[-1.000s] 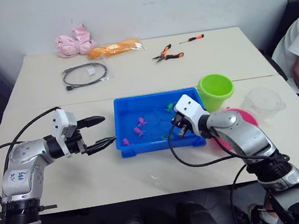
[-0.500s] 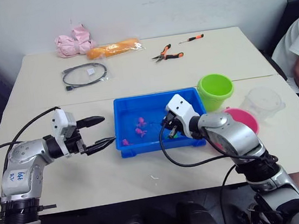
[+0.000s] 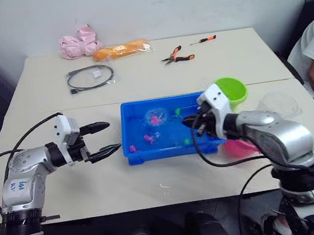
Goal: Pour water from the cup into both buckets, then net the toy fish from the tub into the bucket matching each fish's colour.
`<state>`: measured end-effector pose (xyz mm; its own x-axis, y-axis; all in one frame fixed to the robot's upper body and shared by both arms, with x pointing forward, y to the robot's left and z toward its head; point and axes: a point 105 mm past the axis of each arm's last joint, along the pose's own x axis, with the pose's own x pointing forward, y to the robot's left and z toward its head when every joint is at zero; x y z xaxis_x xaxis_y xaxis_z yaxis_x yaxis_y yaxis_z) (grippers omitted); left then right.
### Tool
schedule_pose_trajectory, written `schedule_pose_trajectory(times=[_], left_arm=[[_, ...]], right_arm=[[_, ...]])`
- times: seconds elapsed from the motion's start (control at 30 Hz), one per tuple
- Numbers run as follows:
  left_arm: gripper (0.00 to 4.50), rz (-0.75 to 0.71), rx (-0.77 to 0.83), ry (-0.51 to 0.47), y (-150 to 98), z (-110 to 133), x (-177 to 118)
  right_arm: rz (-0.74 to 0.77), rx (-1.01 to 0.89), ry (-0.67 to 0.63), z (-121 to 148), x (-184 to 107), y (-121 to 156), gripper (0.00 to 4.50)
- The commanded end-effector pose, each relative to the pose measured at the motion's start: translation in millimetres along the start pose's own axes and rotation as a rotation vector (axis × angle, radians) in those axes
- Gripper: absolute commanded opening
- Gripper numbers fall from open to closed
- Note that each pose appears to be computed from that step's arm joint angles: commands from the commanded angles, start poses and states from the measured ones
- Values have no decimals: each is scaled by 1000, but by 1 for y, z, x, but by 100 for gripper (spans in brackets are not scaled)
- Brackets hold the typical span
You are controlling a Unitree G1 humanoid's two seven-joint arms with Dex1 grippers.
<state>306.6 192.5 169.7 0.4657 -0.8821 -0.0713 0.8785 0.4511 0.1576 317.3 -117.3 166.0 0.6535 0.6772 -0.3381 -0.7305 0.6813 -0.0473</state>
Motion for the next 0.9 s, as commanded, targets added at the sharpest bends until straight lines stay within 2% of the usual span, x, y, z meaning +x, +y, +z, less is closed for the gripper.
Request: schedule_pose_trajectory(times=[0.03,0.17,0.3,0.5,0.6,0.73,0.9], left_arm=[[447,-23,58,-76,-1,21,9],[447,-113,70,-97,-12,30,26],[447,-171,65,-118,-18,33,41],[447,-252,37,-139,-30,33,55],[447,-277,25,-165,-34,37,62],[447,-332,9,-189,-40,40,73],[447,-370,-22,-210,-42,41,83]], right_arm=[[-4,-29,-36,6,-29,0,0],[-70,-32,-40,-6,-60,-5,0],[-85,-18,-50,-17,-73,-1,0],[-122,-28,-175,-7,-98,6,0],[-164,-48,-198,-6,-115,8,0],[-253,-64,-256,-3,-147,12,0],[-422,-81,-202,-15,-191,10,0]])
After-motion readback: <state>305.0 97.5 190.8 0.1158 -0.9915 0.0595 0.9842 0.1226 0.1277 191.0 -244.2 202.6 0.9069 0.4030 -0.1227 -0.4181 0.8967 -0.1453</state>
